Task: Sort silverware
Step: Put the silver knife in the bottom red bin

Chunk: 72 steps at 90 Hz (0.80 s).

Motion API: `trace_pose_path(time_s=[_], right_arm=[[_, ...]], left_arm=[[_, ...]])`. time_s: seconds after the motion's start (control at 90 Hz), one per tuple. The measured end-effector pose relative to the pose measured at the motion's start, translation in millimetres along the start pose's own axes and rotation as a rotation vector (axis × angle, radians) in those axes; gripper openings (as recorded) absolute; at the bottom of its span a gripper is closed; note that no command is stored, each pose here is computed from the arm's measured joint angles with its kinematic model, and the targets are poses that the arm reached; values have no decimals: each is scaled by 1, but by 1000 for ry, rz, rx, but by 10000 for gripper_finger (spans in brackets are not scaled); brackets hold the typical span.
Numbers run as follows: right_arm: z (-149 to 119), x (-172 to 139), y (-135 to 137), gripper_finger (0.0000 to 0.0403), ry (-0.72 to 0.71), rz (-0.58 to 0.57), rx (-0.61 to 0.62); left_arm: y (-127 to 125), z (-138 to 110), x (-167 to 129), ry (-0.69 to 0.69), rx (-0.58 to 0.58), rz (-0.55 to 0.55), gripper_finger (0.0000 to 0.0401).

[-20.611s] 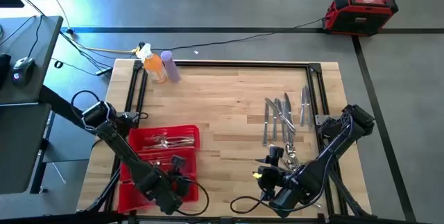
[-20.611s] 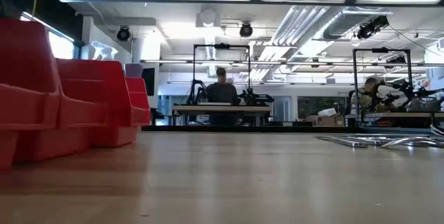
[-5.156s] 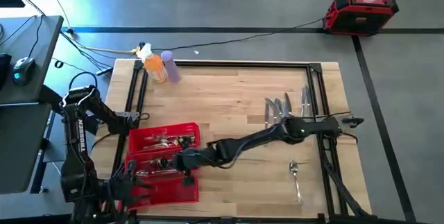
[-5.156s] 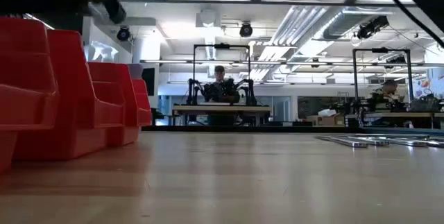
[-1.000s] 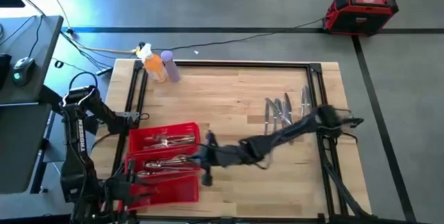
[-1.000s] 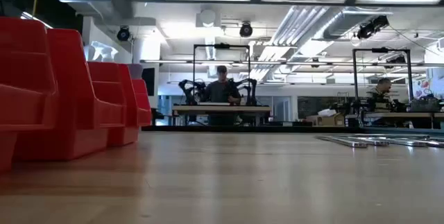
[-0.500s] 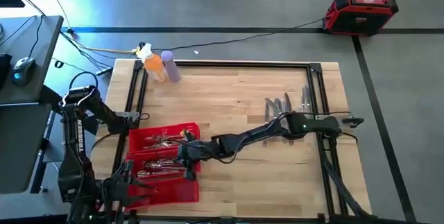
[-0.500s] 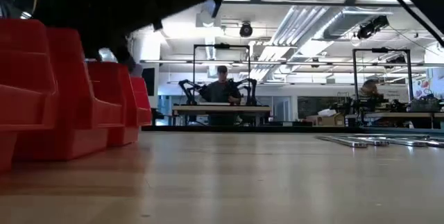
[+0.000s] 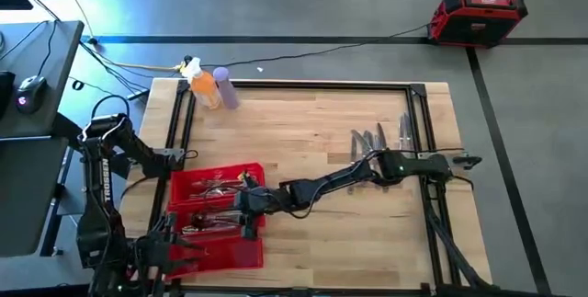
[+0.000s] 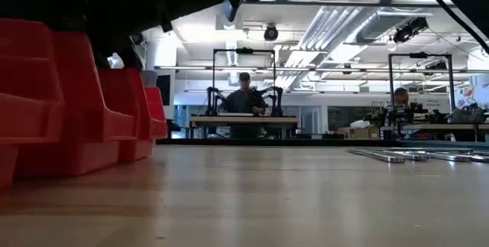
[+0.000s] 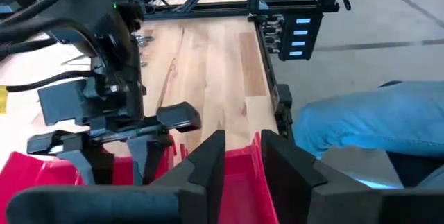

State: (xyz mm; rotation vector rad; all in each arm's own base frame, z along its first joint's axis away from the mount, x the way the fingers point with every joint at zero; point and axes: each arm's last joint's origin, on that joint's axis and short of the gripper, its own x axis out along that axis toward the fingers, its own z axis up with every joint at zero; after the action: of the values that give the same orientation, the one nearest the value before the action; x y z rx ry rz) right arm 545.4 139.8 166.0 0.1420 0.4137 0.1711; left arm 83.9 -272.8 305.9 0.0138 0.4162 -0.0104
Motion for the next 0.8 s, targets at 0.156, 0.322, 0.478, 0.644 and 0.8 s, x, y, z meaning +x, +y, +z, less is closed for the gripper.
trace_pose_path(time_s=[0.156,0.322,0.478,0.644,0.8], right_arm=[[42,-12,29,207,-104,54,-119],[82,-45,77,203,-13,94,-240],[78,-105,112,189,205,-40,-220],[54,-175,135,170,545,-365,-88],[20,-215,142,157,752,-683,46]], left_arm=[[0,0,0,1,-2,0,76],[0,-1,0,4,-8,-1,76],[-2,-2,2,5,-4,3,76],[-6,-7,9,-32,20,50,76],[-11,-13,25,-77,-16,123,76]])
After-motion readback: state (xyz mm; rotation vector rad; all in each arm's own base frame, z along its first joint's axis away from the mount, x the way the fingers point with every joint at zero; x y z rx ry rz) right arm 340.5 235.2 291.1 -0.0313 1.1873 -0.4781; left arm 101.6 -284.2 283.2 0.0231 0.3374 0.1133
